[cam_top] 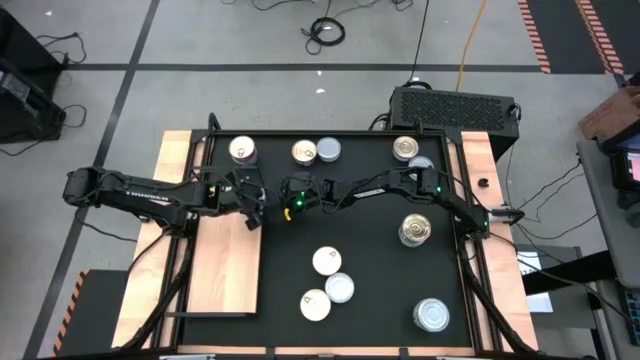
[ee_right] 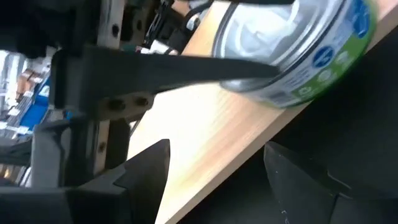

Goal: Stack canned seafood by type on shelf
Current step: Put the green tuna can on the shelf

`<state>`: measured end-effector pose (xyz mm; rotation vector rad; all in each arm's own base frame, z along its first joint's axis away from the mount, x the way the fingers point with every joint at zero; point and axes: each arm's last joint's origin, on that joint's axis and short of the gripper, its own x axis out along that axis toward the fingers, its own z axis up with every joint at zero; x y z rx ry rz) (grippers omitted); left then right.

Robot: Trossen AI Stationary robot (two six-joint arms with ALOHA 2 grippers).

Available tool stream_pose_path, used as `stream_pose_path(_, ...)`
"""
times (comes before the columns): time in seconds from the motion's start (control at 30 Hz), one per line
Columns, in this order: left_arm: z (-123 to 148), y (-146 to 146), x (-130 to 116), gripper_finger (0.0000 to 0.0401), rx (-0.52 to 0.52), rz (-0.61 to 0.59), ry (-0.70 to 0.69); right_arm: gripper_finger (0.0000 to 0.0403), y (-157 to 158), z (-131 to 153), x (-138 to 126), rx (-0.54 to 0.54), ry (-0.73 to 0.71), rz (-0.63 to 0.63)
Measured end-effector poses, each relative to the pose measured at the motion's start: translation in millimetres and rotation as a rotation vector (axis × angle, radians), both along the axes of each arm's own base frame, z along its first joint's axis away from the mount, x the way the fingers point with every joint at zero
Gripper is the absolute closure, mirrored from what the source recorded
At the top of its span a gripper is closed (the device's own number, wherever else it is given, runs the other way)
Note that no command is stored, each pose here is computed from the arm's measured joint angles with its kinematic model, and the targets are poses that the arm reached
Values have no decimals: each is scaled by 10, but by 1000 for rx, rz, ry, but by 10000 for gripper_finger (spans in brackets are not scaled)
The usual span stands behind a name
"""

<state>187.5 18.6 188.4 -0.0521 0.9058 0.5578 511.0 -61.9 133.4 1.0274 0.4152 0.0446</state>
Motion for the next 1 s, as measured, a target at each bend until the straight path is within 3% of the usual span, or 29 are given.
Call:
stream_pose_path(0.6, 142, -35, -62, 254, -48, 43, -41, 149, -147, 163, -76, 68, -12, 171)
stream_pose_path(0.8, 242, -84, -108, 254, -28, 23, -108, 149, -228, 628, -238, -59, -1, 167)
stream_pose_path(1.0, 323, -142, -163, 254, -7, 1, -161, 149, -143, 1191, -649, -310, 193, 107)
